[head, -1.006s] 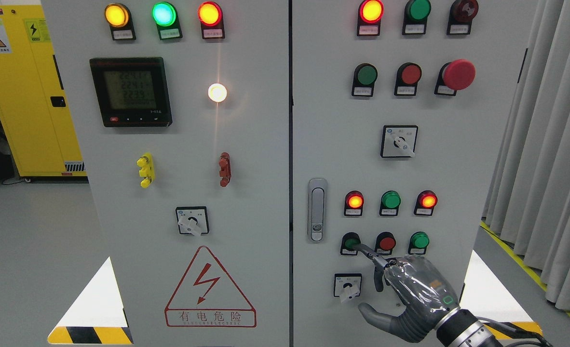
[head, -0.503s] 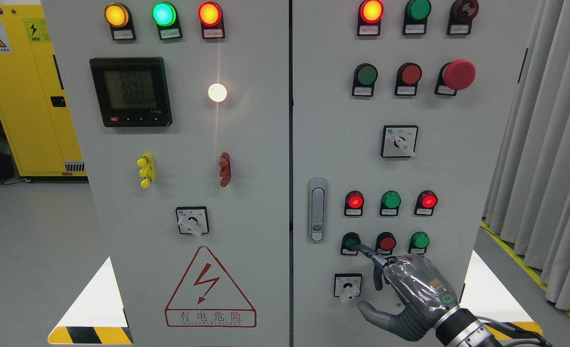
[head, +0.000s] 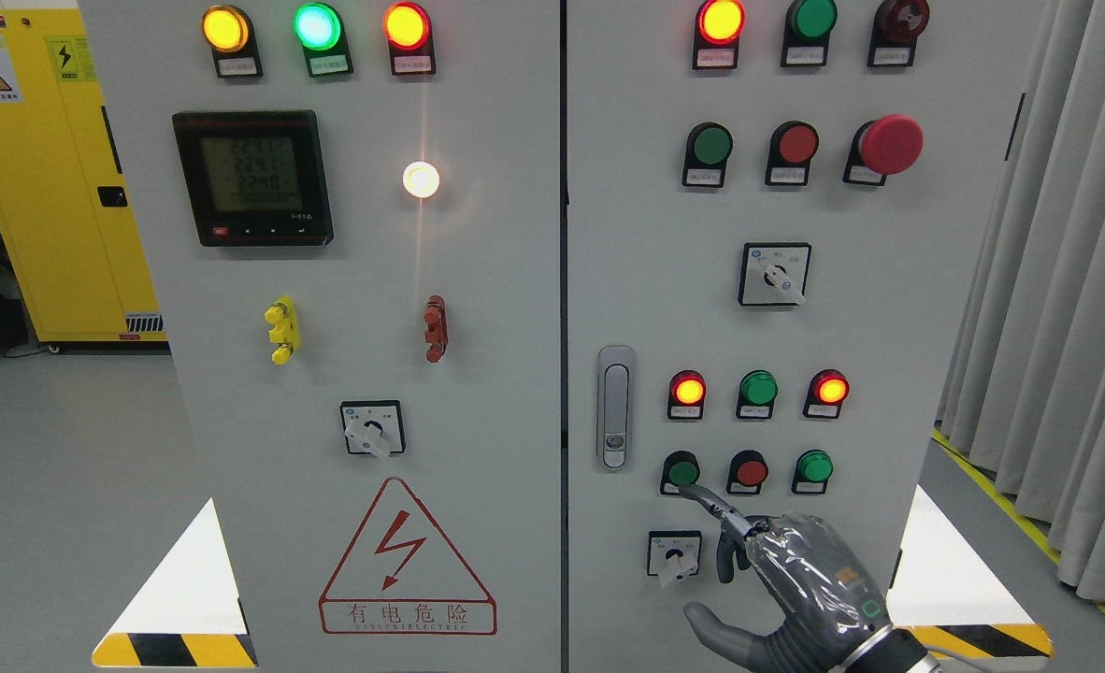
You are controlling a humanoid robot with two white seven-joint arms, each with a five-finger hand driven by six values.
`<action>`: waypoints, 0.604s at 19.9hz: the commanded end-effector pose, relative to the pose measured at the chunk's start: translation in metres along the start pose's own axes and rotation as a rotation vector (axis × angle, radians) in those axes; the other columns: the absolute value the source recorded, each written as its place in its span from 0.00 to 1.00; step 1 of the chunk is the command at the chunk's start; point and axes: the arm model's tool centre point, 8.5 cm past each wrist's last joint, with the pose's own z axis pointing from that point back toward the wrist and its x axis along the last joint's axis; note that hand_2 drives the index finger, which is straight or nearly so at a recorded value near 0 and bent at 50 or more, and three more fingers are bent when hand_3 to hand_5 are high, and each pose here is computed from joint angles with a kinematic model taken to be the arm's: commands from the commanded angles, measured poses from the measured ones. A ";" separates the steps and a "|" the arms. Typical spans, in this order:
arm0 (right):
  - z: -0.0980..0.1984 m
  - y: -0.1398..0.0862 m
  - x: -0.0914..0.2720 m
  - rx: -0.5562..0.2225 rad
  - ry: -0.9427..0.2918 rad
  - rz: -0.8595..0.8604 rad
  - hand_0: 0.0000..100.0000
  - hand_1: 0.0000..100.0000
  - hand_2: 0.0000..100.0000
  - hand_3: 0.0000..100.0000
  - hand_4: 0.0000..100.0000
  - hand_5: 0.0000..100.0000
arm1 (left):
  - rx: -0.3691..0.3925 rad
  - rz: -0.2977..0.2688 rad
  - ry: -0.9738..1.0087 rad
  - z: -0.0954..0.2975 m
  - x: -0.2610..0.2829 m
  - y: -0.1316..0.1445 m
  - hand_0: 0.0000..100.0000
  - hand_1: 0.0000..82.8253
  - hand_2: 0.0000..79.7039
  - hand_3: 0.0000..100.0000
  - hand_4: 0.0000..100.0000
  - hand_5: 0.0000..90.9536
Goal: Press green start button
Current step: 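Withdraw the right hand downward away from the button panel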
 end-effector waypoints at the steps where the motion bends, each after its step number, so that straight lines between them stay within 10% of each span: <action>1: 0.013 -0.001 0.024 -0.099 -0.102 -0.281 0.38 0.62 0.00 0.70 0.71 0.61 | -0.001 -0.003 -0.051 -0.002 0.025 0.000 0.12 0.67 0.00 0.00 0.00 0.00; 6: 0.031 0.011 0.029 -0.124 -0.128 -0.511 0.41 0.58 0.00 0.20 0.23 0.19 | -0.001 -0.003 -0.049 -0.002 0.024 0.000 0.12 0.67 0.00 0.00 0.00 0.00; 12: 0.058 0.021 0.039 -0.148 -0.093 -0.838 0.30 0.47 0.00 0.02 0.10 0.00 | -0.001 -0.003 -0.051 -0.002 0.025 0.000 0.12 0.67 0.00 0.00 0.00 0.00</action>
